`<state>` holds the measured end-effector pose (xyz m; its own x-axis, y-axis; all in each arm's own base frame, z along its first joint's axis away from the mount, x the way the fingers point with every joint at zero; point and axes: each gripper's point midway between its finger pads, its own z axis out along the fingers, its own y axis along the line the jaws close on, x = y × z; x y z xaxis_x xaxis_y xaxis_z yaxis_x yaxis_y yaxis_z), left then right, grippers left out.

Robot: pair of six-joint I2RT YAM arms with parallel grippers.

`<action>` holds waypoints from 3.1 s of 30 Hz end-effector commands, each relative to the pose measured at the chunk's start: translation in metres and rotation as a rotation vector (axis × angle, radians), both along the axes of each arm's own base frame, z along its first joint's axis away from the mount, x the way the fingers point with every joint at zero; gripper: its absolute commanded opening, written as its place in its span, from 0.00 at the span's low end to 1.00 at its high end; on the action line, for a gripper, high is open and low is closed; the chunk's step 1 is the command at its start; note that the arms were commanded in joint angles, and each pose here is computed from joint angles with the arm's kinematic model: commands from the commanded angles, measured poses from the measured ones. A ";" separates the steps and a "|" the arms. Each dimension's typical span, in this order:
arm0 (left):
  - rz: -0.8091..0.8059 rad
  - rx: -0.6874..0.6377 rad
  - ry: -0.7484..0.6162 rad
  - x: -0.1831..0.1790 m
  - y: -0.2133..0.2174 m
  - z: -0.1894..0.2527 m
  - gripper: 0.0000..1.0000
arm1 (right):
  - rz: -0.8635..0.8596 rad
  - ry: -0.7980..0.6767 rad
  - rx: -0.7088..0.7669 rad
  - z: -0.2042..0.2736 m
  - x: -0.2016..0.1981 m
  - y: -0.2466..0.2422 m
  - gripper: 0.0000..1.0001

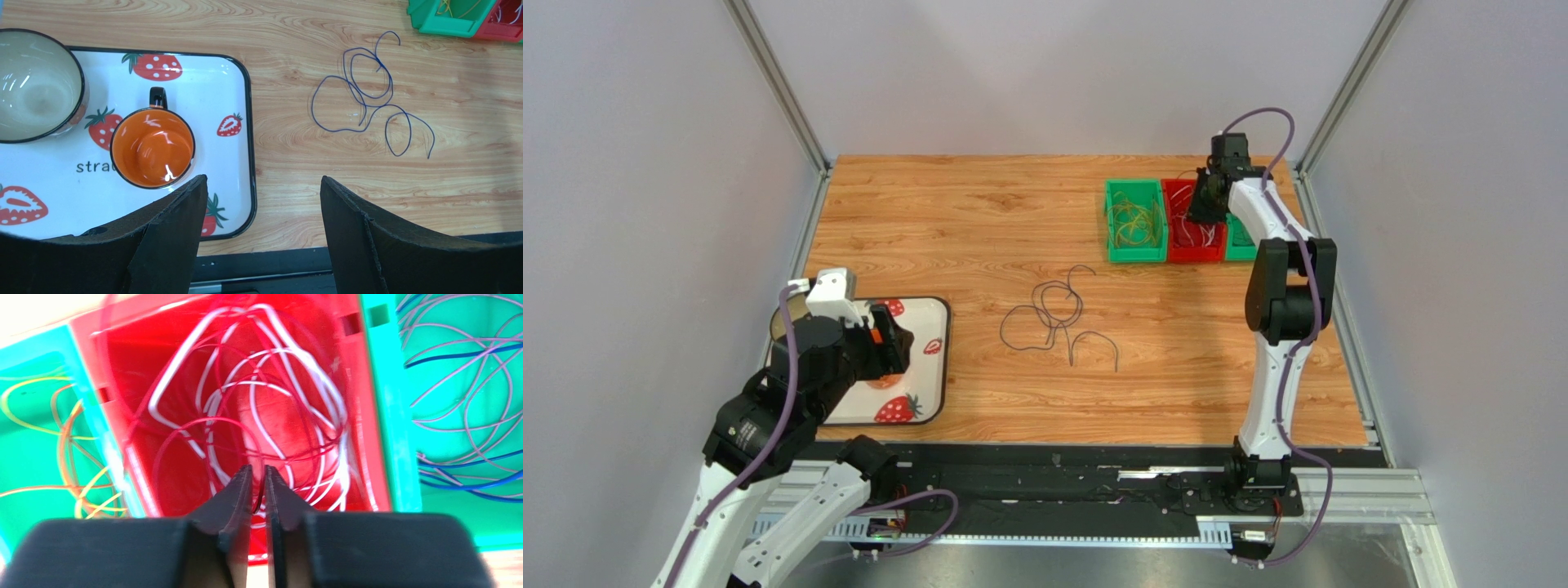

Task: Untangle the cables
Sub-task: Place the cable in the bin.

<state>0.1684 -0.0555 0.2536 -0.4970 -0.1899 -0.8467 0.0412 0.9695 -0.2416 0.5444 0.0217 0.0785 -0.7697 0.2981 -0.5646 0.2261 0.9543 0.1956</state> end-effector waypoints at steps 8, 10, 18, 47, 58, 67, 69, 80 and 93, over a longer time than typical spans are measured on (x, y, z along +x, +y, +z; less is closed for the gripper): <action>-0.008 -0.021 -0.057 0.000 0.000 0.010 0.76 | -0.013 -0.059 -0.045 0.058 -0.003 -0.002 0.35; -0.008 -0.024 -0.062 0.000 0.000 0.011 0.76 | -0.015 -0.065 -0.049 0.066 -0.006 -0.003 0.36; -0.010 -0.025 -0.066 -0.001 0.000 0.011 0.76 | -0.013 -0.088 -0.066 0.099 -0.016 -0.005 0.40; 0.003 -0.023 -0.064 -0.001 0.002 0.011 0.76 | -0.212 -0.183 -0.215 0.092 0.037 -0.053 0.00; 0.013 -0.013 -0.043 0.004 0.002 0.008 0.76 | -0.270 -0.190 -0.177 0.076 0.054 -0.083 0.23; 0.018 -0.011 -0.041 0.005 0.003 0.008 0.76 | -0.215 -0.196 -0.114 0.065 0.059 -0.070 0.24; 0.016 -0.012 -0.042 0.006 0.003 0.008 0.76 | -0.203 -0.190 -0.102 0.061 0.059 -0.067 0.24; 0.017 -0.011 -0.041 0.006 0.003 0.008 0.76 | -0.184 -0.156 -0.069 0.037 0.057 -0.060 0.22; 0.016 -0.014 -0.042 0.006 0.003 0.008 0.76 | -0.159 -0.146 -0.043 0.030 0.053 -0.050 0.16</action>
<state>0.1693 -0.0497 0.2559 -0.4758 -0.2160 -0.8526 0.0163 0.9670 -0.2541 0.5981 -0.0357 0.1095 -0.6232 0.3793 -0.6840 0.3599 0.9155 0.1797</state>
